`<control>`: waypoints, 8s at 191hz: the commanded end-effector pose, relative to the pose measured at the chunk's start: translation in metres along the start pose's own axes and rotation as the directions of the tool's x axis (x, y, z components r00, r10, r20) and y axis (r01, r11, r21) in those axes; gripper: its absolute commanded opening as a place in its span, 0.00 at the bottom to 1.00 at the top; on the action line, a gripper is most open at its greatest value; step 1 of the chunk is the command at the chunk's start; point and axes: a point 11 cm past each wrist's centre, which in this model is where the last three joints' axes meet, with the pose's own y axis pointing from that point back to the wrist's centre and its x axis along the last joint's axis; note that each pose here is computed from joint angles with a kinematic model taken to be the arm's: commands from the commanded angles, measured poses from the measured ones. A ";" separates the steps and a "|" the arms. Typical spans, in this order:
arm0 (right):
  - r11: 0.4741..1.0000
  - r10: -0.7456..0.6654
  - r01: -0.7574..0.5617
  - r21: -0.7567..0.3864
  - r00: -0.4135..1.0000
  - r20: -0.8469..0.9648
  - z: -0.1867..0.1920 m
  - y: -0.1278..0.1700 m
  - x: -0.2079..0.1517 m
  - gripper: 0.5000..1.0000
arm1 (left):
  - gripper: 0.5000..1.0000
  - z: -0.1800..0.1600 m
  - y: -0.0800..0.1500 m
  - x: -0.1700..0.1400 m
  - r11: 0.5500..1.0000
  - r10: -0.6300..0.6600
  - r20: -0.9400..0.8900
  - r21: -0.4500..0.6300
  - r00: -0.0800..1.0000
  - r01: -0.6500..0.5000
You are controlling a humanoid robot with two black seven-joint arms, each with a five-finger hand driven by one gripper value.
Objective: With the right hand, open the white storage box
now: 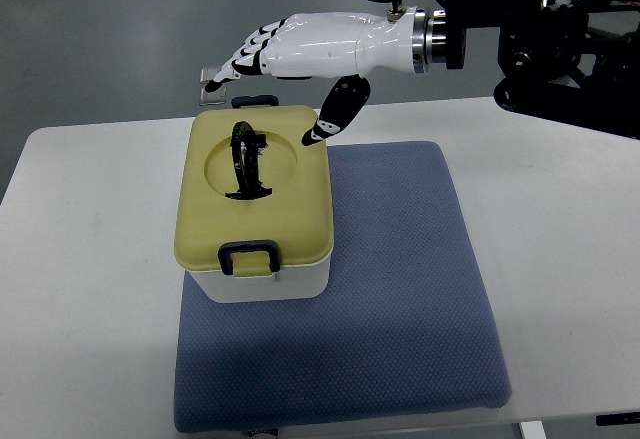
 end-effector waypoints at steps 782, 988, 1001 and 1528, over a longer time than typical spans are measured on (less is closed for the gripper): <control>0.989 -0.143 0.144 -0.023 0.937 -0.318 -0.001 -0.071 -0.017 0.00 | 1.00 0.000 0.000 0.000 1.000 0.000 0.000 0.000 1.000 0.000; 0.869 -0.128 0.131 -0.477 0.991 0.039 0.138 0.107 -0.030 0.00 | 1.00 0.000 0.000 0.000 1.000 0.000 0.000 0.000 1.000 0.000; 0.852 -0.154 0.174 -0.494 0.985 0.079 0.143 0.117 -0.050 0.00 | 1.00 0.000 0.000 0.000 1.000 0.000 0.000 0.000 1.000 0.000; 0.632 0.768 -0.153 -0.760 0.259 0.586 0.196 0.180 -0.105 0.72 | 1.00 0.000 0.000 0.000 1.000 0.000 0.000 0.000 1.000 0.000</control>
